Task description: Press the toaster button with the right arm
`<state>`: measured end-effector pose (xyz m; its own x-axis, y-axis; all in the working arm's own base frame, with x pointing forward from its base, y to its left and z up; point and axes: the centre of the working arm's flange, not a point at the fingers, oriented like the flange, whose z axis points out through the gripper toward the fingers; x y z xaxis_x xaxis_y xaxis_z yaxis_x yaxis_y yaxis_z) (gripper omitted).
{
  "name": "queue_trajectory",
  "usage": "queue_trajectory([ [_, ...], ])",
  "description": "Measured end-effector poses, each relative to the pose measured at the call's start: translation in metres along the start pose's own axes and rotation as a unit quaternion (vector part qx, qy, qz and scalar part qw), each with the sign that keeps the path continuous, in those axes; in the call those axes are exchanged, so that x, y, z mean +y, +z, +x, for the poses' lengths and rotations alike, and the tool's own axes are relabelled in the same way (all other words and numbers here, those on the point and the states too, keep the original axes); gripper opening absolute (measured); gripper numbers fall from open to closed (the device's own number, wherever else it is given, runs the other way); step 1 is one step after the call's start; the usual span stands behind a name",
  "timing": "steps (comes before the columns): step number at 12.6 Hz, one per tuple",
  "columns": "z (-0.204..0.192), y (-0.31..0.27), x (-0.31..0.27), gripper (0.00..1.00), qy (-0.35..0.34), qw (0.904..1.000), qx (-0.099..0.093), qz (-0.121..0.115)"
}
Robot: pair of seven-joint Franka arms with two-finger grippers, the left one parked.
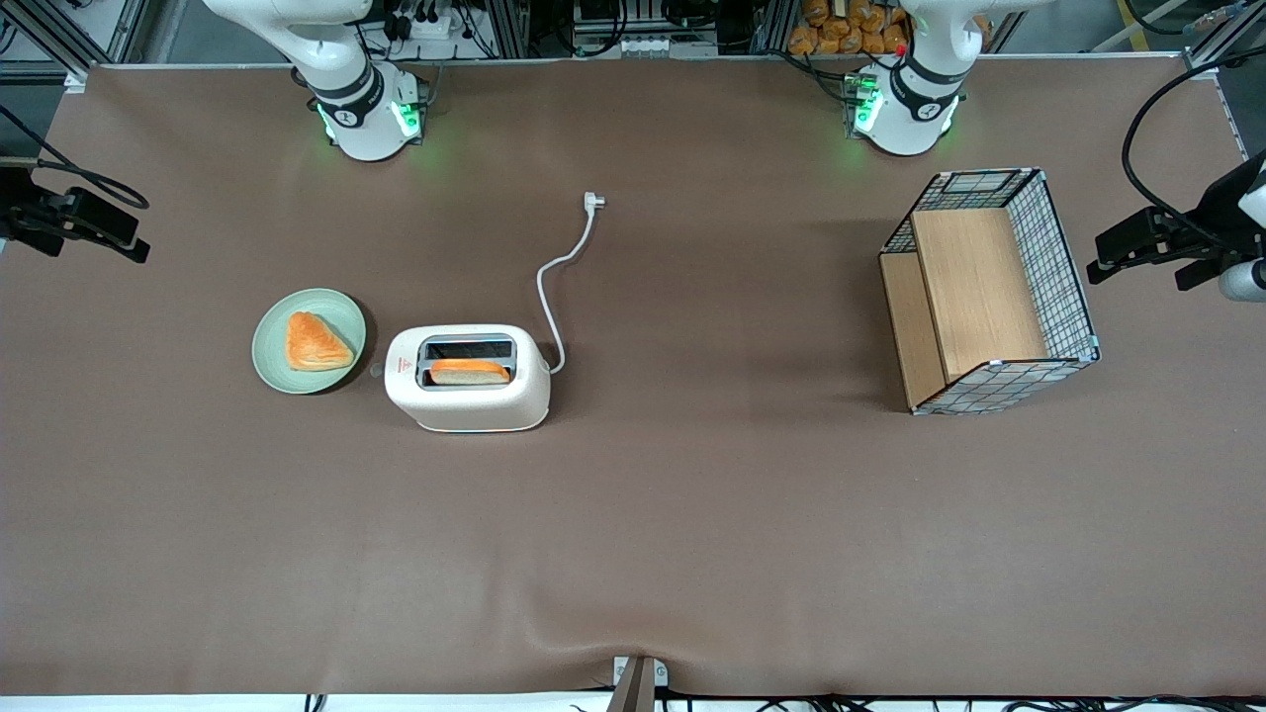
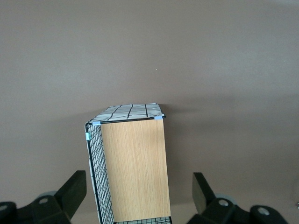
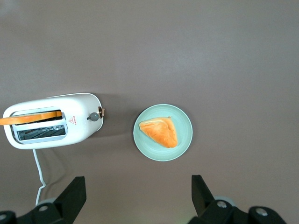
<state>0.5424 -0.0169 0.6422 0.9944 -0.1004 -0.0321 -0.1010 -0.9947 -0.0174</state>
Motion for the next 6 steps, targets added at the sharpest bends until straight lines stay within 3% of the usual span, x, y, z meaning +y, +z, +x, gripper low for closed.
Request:
queue_trajectory([
  [6, -0.001, 0.012, -0.002, 1.0, -0.002, 0.9996, -0.029, -0.002],
])
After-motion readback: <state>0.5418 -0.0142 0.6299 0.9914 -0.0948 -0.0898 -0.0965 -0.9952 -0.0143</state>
